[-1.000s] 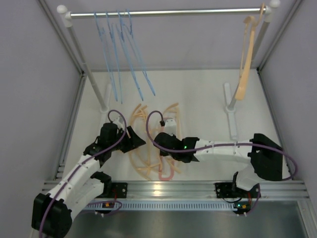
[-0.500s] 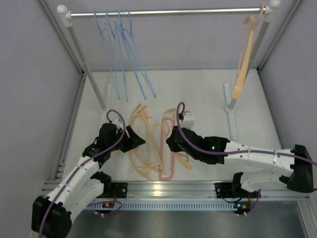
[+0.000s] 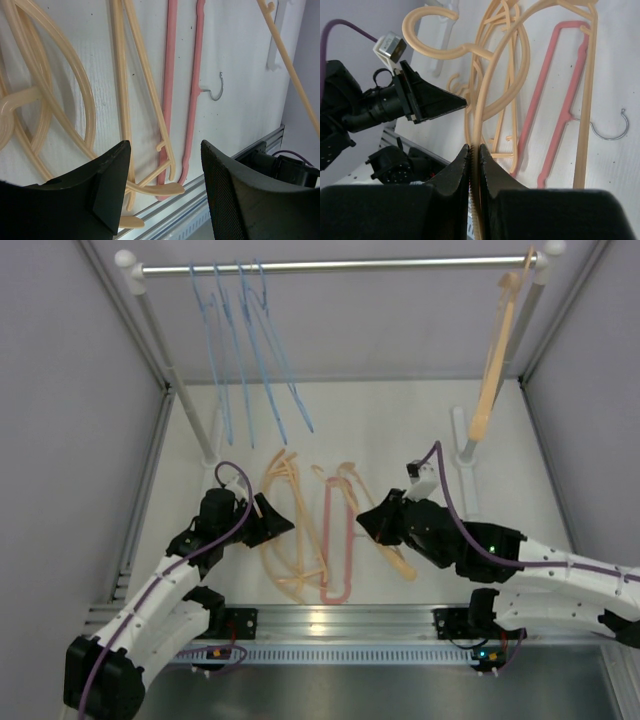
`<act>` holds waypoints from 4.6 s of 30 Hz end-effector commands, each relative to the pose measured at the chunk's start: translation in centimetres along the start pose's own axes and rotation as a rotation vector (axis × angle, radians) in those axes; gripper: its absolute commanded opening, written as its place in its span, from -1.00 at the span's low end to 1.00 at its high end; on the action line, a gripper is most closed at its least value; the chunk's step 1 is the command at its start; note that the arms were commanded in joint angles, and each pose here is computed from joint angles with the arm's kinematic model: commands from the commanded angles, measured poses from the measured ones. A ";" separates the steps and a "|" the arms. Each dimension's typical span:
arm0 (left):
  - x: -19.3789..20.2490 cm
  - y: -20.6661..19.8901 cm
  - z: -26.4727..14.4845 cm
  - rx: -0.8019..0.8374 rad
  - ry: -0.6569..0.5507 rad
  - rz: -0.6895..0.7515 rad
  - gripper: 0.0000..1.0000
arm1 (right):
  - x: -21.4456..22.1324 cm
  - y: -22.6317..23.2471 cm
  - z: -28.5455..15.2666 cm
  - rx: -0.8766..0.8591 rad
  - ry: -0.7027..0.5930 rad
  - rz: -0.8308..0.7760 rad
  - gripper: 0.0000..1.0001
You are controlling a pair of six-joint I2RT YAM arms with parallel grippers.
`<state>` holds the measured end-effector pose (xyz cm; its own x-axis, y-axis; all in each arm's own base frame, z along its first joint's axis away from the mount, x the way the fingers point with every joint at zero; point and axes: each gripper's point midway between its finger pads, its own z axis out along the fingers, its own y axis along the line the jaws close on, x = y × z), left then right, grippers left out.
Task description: Organize the hangers
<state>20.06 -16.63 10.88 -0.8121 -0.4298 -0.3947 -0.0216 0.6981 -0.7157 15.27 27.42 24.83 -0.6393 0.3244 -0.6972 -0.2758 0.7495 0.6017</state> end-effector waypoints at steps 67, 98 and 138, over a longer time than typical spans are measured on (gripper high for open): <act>0.2 -0.9 1.0 0.084 0.022 0.029 0.25 | -34.3 6.5 -16.8 -0.227 -1.023 0.601 -1.00; 0.7 -0.8 0.7 0.086 0.035 0.047 0.25 | -38.0 3.7 -12.6 -0.142 -1.052 0.606 -1.00; 0.9 -0.8 0.6 0.090 0.043 0.046 0.25 | -35.9 0.2 -11.1 -0.037 -1.008 0.610 -0.52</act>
<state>19.65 -17.75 10.39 -0.8421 -0.3796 -0.3831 0.0352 0.6701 -0.7414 30.92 10.31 53.81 0.1762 0.9426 -0.2836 -0.1365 0.3087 0.9413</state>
